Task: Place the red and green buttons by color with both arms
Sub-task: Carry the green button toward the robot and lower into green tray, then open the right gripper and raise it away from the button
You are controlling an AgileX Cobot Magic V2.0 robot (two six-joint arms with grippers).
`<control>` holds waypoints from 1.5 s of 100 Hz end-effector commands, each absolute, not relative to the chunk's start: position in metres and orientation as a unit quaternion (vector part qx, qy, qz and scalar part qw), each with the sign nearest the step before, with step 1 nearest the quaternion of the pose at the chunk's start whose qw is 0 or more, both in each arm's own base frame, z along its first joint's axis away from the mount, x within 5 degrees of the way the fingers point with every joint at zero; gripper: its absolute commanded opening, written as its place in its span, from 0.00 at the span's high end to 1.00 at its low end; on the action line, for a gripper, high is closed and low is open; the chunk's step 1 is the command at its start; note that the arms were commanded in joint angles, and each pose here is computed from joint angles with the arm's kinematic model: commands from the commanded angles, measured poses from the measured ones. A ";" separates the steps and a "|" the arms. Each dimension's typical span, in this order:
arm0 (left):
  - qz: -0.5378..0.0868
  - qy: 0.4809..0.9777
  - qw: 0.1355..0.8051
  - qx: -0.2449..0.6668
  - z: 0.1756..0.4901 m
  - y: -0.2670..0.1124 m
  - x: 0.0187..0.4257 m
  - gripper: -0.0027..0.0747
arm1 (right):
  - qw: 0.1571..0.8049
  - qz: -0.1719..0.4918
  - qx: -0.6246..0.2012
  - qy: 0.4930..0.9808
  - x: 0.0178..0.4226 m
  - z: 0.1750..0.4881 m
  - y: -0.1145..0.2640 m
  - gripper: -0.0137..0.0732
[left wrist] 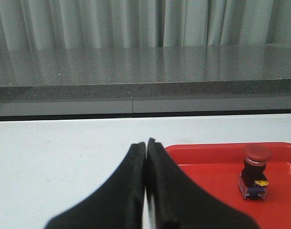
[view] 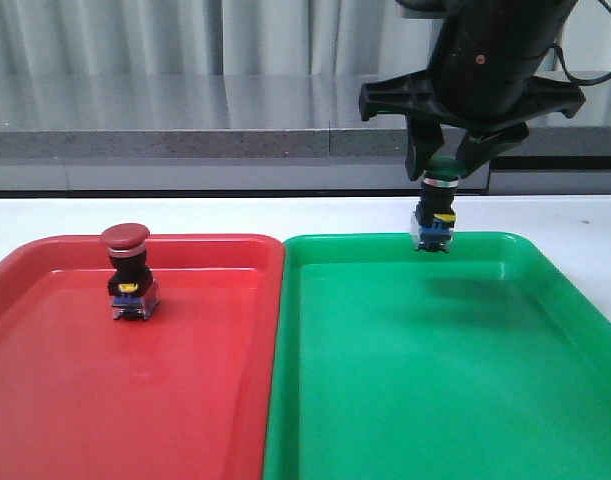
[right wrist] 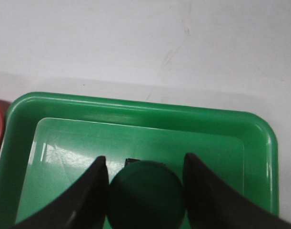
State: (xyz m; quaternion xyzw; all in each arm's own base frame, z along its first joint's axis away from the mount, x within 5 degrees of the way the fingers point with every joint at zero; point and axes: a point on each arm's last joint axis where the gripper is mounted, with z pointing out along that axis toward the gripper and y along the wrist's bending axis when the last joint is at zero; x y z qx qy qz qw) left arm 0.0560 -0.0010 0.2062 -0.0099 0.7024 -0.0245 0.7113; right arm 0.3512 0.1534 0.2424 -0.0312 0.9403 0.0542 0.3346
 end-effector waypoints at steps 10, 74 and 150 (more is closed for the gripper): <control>-0.028 0.672 0.740 -0.008 0.206 -0.001 0.054 0.99 | 0.372 0.066 -0.043 0.925 0.357 0.254 0.157 0.58; -0.028 0.672 0.740 -0.008 0.206 -0.001 0.054 0.99 | 0.343 0.064 -0.050 0.936 0.364 0.225 0.166 0.53; -0.028 0.672 0.740 -0.008 0.206 -0.001 0.054 0.99 | 0.414 0.057 -0.065 0.906 0.346 0.286 0.153 0.14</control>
